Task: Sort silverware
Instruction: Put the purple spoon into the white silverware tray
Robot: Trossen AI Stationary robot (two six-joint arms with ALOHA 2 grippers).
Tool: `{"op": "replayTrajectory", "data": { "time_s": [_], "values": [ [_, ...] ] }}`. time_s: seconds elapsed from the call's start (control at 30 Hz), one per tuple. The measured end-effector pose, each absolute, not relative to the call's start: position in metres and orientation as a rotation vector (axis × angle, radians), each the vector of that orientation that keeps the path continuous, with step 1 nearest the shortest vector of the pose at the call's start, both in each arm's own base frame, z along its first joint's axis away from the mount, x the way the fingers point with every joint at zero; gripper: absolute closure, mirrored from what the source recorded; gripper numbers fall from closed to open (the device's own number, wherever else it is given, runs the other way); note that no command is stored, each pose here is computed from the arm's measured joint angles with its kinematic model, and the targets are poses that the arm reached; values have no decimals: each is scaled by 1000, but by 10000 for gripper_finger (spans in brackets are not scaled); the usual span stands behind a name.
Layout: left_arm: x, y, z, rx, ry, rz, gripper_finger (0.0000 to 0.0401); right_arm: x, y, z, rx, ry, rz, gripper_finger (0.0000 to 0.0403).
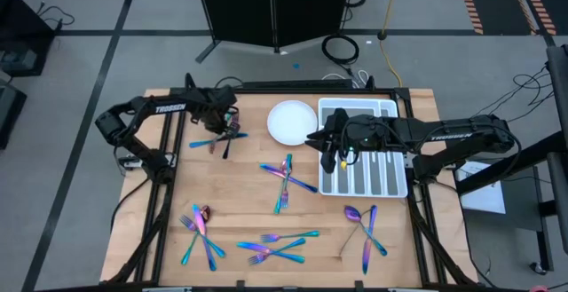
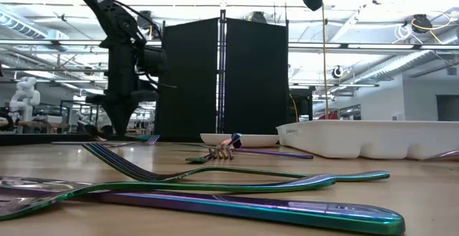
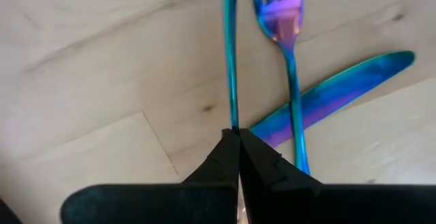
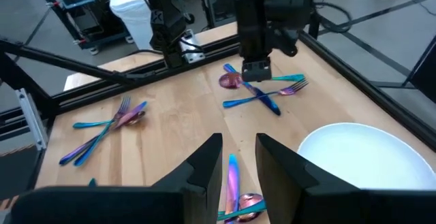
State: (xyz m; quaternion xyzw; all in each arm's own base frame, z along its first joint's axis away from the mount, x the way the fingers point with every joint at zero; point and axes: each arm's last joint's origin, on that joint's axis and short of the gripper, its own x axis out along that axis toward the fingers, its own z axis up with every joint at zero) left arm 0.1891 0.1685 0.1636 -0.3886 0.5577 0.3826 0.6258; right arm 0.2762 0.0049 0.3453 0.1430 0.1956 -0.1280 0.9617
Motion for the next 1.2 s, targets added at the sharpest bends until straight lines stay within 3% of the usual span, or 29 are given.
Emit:
{"op": "replayTrajectory", "data": {
  "time_s": [0.5, 0.97, 1.2],
  "values": [
    [184, 180, 167, -870, 1261, 863, 401, 275, 5, 343, 286, 425, -261, 321],
    [184, 181, 146, -886, 1301, 862, 401, 275, 5, 343, 288, 424, -264, 321],
    [185, 182, 145, -881, 1292, 863, 357, 275, 5, 343, 310, 421, -270, 321]
  ]
}}
